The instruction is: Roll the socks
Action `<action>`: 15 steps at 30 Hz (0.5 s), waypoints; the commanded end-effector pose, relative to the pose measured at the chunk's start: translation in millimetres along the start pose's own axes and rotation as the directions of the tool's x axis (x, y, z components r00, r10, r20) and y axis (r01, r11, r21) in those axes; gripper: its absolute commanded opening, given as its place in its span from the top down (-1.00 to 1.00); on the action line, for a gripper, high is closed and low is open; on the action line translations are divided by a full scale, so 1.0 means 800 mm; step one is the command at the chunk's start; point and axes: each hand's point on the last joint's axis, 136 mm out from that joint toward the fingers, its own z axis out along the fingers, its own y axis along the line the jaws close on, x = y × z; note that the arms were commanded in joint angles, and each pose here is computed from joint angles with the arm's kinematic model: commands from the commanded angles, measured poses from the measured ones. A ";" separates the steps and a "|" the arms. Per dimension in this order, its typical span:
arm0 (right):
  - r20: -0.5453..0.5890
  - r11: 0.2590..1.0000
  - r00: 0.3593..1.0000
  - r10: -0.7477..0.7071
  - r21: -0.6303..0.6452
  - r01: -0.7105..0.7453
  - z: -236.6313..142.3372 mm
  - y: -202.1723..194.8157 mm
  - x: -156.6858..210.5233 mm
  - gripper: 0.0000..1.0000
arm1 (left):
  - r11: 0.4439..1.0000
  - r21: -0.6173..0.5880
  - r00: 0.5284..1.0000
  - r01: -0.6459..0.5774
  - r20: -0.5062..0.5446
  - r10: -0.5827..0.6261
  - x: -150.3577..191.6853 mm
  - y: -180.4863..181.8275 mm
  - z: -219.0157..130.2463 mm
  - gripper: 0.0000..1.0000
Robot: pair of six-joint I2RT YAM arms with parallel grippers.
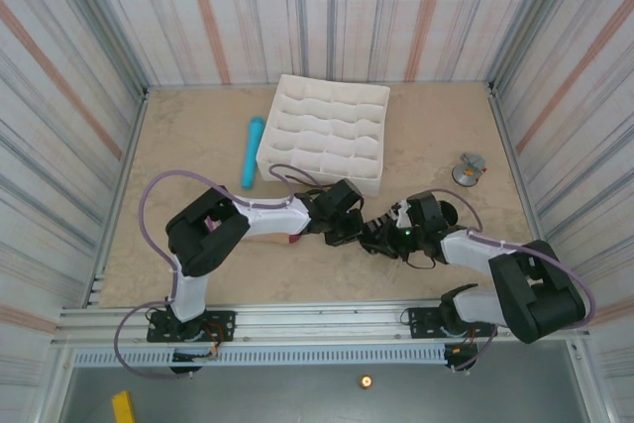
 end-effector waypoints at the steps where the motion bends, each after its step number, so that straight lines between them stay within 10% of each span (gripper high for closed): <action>1: 0.027 0.993 0.993 -0.112 0.025 0.111 -0.020 0.018 -0.007 0.23 | 0.989 -0.145 0.999 0.028 -0.017 -0.031 0.006 0.048 -0.001 1.00; 6: 0.136 0.933 0.926 -0.352 0.135 0.335 -0.063 0.046 -0.014 -0.33 | 0.988 -0.150 0.999 0.030 -0.007 -0.031 -0.001 0.046 -0.022 1.00; 15: 0.144 0.661 0.678 -0.721 0.435 0.611 -0.081 0.056 0.000 -0.49 | 0.991 -0.120 0.997 0.064 -0.036 -0.069 -0.001 0.041 -0.035 1.00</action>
